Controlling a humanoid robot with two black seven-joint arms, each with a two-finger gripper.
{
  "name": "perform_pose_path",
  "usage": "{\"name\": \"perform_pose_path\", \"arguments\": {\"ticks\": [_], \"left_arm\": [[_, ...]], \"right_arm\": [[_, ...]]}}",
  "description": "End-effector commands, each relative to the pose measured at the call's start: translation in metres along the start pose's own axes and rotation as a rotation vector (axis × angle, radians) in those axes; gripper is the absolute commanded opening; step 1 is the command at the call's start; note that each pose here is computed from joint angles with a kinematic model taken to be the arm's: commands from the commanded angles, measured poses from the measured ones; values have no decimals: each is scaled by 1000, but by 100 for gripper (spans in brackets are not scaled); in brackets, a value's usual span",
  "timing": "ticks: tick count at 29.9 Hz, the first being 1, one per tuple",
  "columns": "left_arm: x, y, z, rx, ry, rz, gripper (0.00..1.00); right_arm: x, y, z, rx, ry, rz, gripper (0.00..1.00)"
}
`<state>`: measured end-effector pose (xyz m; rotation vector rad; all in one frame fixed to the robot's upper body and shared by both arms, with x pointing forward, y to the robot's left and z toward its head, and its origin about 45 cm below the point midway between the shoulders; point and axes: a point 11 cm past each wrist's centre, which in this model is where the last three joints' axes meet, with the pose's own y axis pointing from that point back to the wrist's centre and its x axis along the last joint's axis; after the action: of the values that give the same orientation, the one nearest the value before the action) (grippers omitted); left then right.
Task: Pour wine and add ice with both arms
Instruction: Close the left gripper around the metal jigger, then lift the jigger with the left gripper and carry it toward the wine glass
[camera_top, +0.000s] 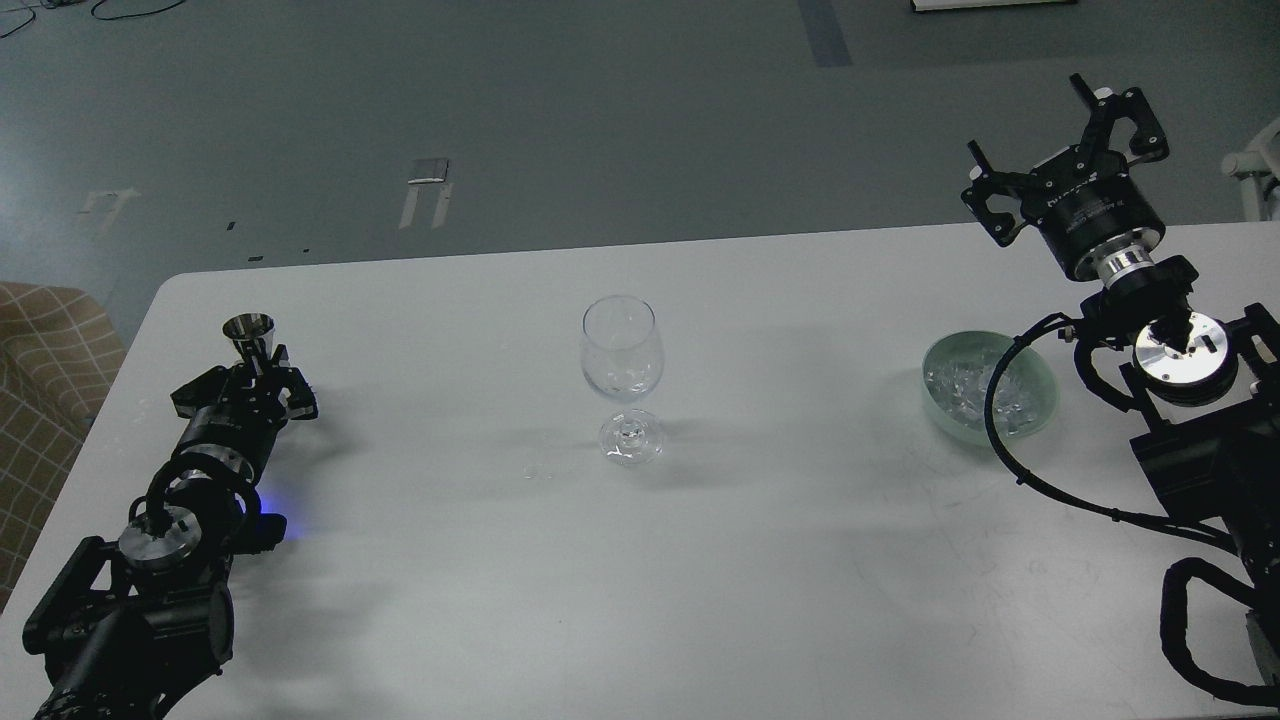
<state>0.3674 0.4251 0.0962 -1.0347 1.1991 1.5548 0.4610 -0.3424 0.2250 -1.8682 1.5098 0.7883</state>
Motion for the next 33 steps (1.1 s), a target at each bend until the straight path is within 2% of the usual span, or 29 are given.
{"name": "perform_pose_path", "arguments": {"ticks": [1,10,12,24,26,33], "left_arm": [[-1,0,0,-2,0,-15,21],[-9,-2,-2,0,3,-48,20],[-11,-2,-2,0,5,-53,17],[-84,-9,-19,61,-2,-219,13],[-102,-8,-29,93,-4,-245,13],[-130,-6,-52,182,-21,-275,13]], "right_arm": [[3,2,-1,-1,3,5,100],[2,2,-4,1,8,4,100],[2,2,-4,3,8,4,100],[4,3,-3,1,8,9,100],[5,4,-4,0,10,11,100],[9,7,-5,1,15,18,100]]}}
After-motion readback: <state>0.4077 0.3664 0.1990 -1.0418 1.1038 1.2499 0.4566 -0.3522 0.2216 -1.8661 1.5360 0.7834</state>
